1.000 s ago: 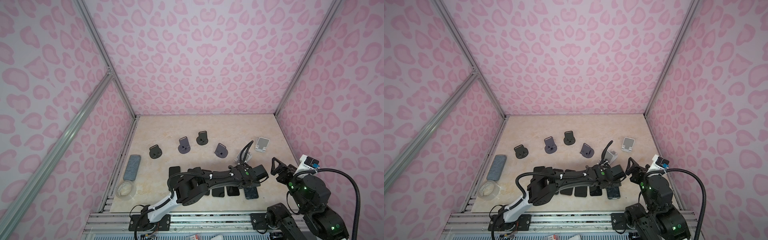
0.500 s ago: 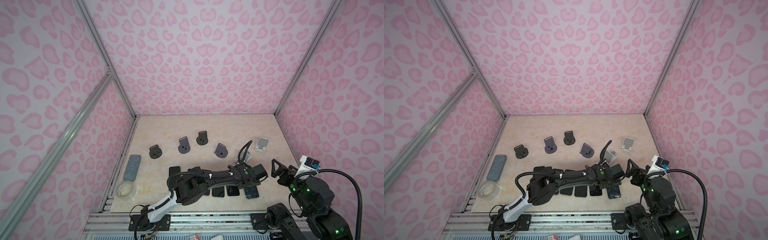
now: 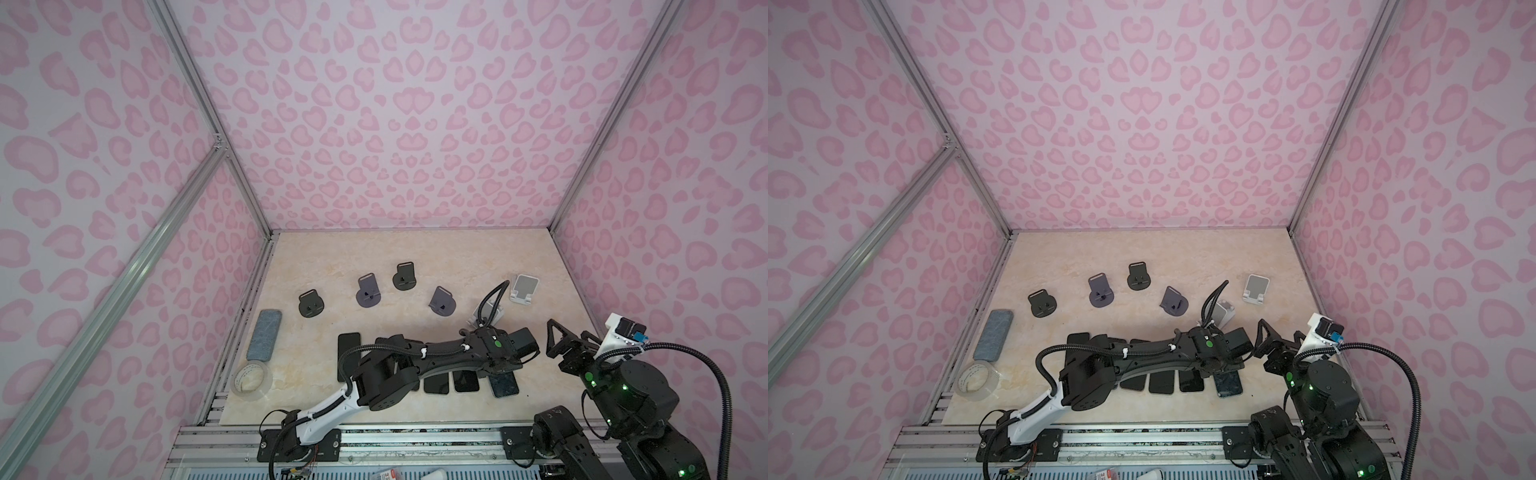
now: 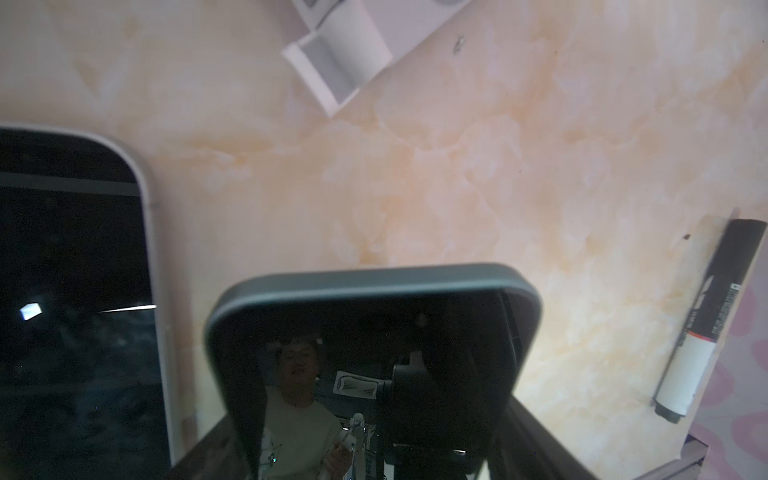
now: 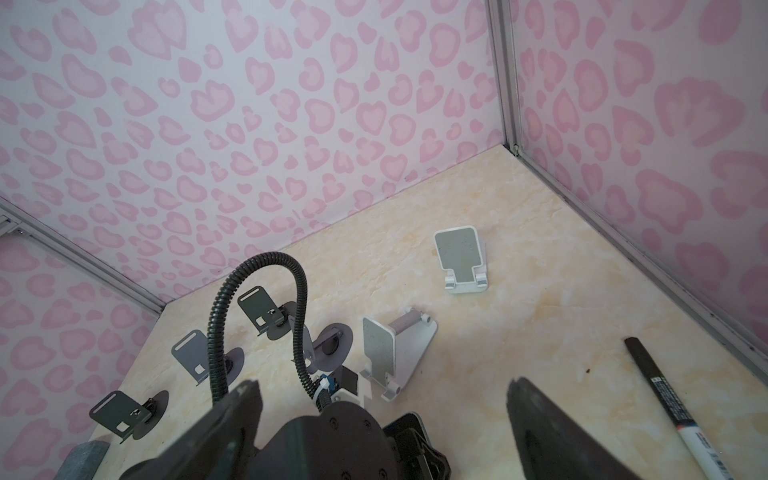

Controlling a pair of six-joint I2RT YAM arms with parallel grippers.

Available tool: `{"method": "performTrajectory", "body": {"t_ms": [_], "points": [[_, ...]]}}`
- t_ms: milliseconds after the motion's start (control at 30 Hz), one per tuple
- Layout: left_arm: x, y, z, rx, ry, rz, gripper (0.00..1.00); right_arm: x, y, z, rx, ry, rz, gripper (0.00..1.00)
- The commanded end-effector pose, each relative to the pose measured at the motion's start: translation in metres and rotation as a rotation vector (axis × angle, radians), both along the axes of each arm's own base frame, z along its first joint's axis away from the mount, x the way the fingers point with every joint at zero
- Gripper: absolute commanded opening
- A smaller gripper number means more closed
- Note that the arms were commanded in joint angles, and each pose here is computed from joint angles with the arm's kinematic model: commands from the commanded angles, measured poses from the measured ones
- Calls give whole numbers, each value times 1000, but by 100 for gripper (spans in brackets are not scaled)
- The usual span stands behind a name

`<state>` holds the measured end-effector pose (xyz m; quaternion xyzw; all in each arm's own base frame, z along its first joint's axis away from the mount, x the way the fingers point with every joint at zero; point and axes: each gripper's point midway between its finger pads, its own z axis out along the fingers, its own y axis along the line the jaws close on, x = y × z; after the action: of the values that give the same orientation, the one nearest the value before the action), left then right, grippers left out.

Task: Remove the phone from the phone stand
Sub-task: 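Lower the held phone flat beside the row of phones with left gripper, then open the left gripper and raise it away from the placed phone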

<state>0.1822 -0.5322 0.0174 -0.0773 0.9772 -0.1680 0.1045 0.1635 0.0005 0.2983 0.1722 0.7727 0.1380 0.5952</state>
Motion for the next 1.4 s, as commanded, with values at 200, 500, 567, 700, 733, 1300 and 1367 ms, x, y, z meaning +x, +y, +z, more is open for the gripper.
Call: {"method": "performTrajectory", "body": {"t_ms": [200, 500, 567, 700, 733, 1300, 1367], "points": [[-21, 70, -35, 301, 109, 27, 83, 14, 10, -7, -3, 44, 31, 94], [22, 68, 68, 260, -217, -91, 84, 25, 13, 3, -5, 25, 33, 95], [31, 68, 100, 244, -315, -135, 85, 28, 15, 9, 0, 14, 34, 95], [44, 60, 140, 196, -445, -199, 87, 40, 17, 16, 6, 0, 27, 95], [44, 54, 144, 178, -454, -229, 87, 43, 18, 16, 7, 2, 25, 95], [83, 199, 264, 31, -858, -206, 91, 76, 26, -115, 67, 443, -11, 96], [84, 233, 264, 21, -873, -137, 91, 74, 30, -138, 112, 532, 14, 96]]}}
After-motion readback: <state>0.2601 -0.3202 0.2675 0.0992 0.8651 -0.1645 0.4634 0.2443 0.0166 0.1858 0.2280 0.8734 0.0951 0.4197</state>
